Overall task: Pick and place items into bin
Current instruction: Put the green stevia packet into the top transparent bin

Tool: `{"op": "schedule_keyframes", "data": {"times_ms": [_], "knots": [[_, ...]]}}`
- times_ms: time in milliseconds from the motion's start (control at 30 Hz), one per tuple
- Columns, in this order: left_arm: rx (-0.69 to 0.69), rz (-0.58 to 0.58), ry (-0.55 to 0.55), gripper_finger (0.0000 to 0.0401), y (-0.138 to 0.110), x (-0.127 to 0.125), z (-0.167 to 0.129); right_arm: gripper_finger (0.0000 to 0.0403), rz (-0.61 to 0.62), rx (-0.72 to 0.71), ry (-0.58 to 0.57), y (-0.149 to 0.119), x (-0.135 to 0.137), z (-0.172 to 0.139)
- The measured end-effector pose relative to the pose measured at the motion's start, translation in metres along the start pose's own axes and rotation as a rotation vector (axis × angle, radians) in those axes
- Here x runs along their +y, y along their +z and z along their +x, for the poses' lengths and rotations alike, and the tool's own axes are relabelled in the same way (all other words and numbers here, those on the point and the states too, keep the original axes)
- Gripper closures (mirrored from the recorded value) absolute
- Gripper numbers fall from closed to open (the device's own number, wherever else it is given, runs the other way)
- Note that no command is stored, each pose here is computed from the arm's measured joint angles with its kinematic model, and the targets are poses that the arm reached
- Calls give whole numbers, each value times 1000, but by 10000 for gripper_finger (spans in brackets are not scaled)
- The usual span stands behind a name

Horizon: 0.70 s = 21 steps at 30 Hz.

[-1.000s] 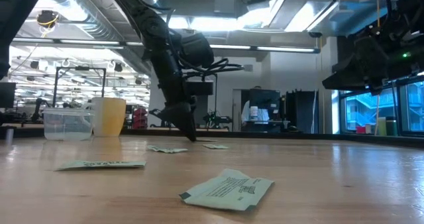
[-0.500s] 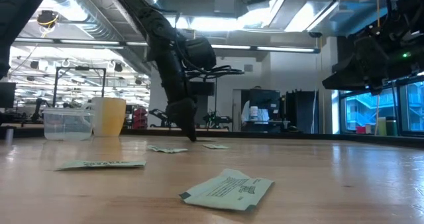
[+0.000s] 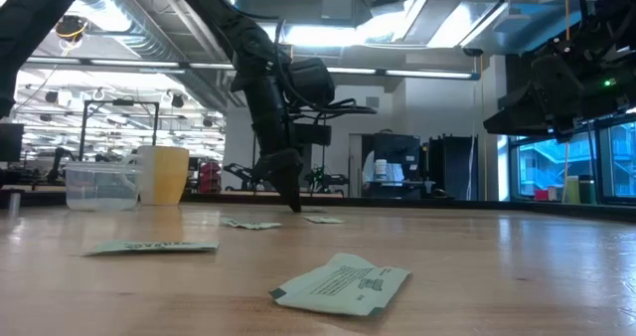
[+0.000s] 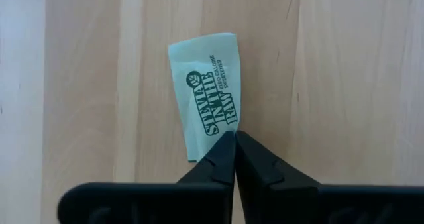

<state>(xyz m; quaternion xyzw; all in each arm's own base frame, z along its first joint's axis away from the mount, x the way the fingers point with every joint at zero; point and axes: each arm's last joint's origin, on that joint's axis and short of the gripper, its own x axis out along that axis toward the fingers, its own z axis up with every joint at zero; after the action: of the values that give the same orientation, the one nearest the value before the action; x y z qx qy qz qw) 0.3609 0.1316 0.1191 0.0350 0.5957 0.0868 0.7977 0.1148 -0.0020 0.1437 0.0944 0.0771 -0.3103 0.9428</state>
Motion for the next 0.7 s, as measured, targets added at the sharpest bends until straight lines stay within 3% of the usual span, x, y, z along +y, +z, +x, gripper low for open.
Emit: {"op": "schedule_keyframes", "data": {"times_ms": [267, 700], "knots": [[-19, 43, -5, 399, 1, -8, -20, 297, 0, 0, 0, 0, 0, 0], [-119, 14, 24, 399, 0, -28, -114, 297, 0, 0, 1, 0, 0, 0]]}}
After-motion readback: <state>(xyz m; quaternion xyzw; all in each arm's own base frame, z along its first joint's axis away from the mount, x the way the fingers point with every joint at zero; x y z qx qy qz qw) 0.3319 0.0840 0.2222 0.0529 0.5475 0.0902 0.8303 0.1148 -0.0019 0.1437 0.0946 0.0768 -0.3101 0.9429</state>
